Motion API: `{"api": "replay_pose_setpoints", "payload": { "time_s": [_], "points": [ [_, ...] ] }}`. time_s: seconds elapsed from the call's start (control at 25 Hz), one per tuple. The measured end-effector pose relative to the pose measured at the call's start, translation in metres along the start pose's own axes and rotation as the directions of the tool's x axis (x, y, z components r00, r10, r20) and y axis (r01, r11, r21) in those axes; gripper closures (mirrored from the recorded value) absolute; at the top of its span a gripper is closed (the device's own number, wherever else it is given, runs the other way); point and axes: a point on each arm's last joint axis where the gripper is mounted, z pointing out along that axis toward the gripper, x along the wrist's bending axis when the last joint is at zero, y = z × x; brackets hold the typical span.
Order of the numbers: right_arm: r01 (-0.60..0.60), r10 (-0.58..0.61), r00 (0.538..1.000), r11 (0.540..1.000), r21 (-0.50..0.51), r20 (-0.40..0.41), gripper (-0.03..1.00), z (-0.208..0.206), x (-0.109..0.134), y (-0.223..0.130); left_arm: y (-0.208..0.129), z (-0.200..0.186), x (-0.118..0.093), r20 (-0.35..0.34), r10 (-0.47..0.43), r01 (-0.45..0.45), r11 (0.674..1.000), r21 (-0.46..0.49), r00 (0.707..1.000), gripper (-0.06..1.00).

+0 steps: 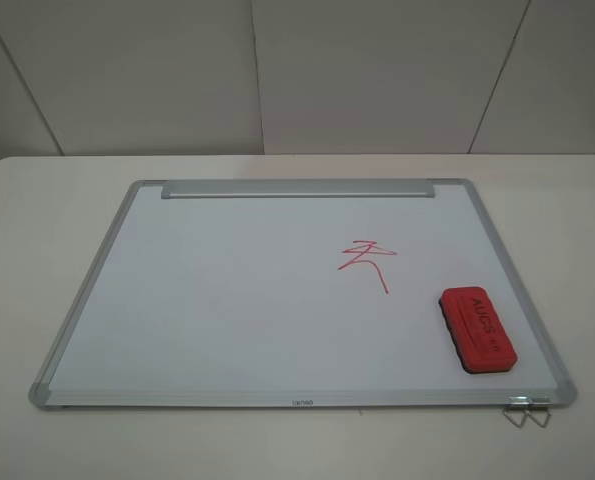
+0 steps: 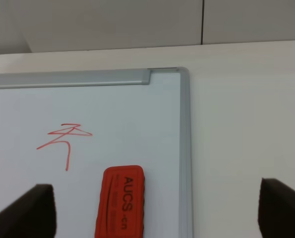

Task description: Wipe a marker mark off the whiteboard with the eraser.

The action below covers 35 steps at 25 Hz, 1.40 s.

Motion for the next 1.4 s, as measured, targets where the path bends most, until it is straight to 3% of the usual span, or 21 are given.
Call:
{"api": "replay_pose_setpoints", "payload": {
  "time_s": [0.52,1.4],
  "points": [
    [-0.001,0.002,0.995,1.000,-0.008,0.100,0.24,-0.0007,0.0058,-0.0008,0.0000,0.0000,0.0000,0.000,0.000,0.000,1.000,0.000,1.000,0.17],
    [-0.001,0.002,0.995,1.000,-0.009,0.104,0.24,-0.0007,0.0057,-0.0007,0.0000,0.0000,0.0000,0.000,0.000,0.000,1.000,0.000,1.000,0.17]
  ]
}}
